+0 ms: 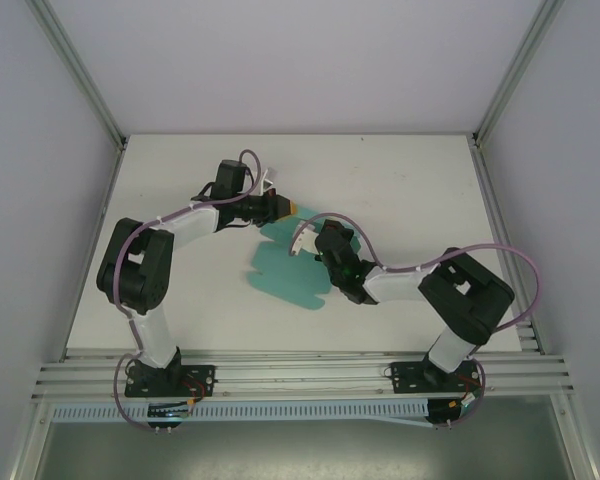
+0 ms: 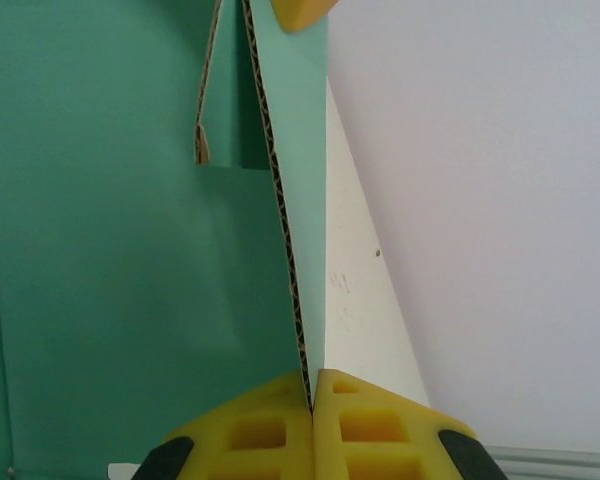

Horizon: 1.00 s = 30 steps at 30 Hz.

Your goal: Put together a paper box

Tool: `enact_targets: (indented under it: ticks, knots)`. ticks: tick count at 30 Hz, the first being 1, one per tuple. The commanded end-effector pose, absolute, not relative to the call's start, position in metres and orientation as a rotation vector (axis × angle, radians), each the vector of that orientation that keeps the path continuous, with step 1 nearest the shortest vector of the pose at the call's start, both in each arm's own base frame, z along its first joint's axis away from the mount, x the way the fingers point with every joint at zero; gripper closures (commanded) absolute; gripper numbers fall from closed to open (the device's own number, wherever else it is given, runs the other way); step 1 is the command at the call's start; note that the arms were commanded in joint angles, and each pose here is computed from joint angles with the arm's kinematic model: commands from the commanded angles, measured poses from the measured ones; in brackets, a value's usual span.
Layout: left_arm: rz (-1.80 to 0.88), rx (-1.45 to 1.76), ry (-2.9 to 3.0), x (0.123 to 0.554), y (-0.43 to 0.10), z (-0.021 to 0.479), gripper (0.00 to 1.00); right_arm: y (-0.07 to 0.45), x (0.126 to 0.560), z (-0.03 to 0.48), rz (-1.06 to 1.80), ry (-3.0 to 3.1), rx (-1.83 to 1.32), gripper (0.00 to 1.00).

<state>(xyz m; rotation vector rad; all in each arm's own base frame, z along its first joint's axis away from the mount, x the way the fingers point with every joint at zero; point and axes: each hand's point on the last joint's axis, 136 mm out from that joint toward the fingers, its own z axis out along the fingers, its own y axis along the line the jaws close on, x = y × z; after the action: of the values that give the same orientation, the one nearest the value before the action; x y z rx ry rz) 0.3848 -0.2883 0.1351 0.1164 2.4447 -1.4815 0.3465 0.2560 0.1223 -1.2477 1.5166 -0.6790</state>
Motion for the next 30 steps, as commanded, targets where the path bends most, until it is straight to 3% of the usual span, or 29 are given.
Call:
enact_targets:
  ticks: [1,2,5,9,20,30]
  knots:
    - [-1.374,0.173,2.439,0.385,-0.283,0.142,0.66,0.265,0.335,0.127,-0.598,1.496,-1.284,1.00]
    - [-1.348,0.175,2.435,0.384,-0.280,0.145,0.48,0.264,0.336,0.127,-0.598,1.505,-1.276,1.00]
    - [-1.250,0.188,2.431,0.379,-0.268,0.148,0.21,0.257,0.341,0.126,-0.608,1.534,-1.246,1.00]
    - [-1.053,0.133,2.448,0.371,-0.241,0.141,0.08,0.250,0.346,0.126,-0.603,1.562,-1.194,1.00]
    - [-0.931,-0.208,2.481,0.352,-0.159,0.097,0.02,0.225,0.342,0.156,-0.284,1.598,-0.962,1.00]
    - [-1.248,-0.013,2.332,0.370,-0.200,0.109,0.08,0.220,0.337,0.164,-0.228,1.605,-0.921,1.00]
